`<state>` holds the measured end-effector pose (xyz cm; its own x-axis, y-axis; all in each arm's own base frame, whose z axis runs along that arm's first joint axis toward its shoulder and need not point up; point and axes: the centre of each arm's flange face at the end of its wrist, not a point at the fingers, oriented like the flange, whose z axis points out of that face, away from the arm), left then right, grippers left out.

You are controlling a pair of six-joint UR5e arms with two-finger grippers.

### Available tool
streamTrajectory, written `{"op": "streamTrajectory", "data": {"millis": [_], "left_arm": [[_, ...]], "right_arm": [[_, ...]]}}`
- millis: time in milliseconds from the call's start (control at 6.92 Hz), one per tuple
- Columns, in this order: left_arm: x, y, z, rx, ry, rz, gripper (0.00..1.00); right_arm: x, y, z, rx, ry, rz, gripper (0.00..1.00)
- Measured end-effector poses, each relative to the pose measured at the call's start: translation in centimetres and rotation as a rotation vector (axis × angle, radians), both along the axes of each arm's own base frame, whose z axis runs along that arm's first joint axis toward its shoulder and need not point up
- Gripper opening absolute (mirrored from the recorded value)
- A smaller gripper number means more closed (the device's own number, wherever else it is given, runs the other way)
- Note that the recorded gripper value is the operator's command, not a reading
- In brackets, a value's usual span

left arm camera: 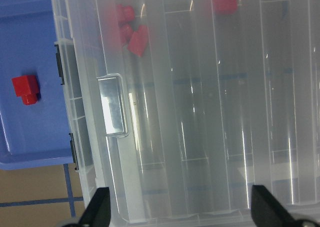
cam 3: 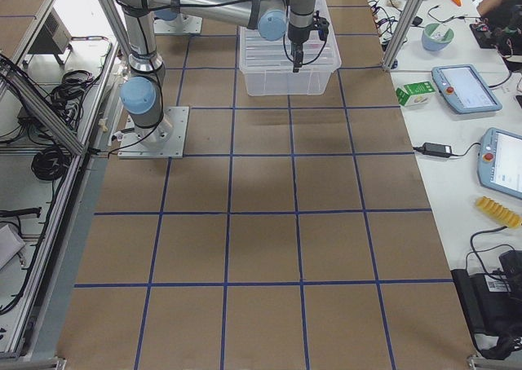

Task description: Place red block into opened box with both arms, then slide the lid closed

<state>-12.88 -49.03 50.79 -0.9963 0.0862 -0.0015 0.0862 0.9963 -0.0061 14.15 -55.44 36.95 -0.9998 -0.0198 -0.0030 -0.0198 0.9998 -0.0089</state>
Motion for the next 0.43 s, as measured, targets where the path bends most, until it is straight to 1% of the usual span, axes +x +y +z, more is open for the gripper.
{"op": "streamTrajectory", "data": {"millis": [145, 289, 434], "left_arm": [[0.0, 0.0, 0.0, -0.001, 0.000, -0.001, 1.00], [0.1, 0.0, -0.1, 0.002, 0.001, -0.002, 1.00], [0.2, 0.0, -0.5, 0.009, 0.002, -0.022, 1.00]], "right_arm": [[-0.5, 0.3, -1.2, 0.007, 0.033, -0.001, 1.00], [-1.1, 0.5, -1.9, 0.016, 0.085, -0.001, 1.00], [-1.8, 0.6, -2.2, 0.021, 0.132, -0.001, 1.00]]}}
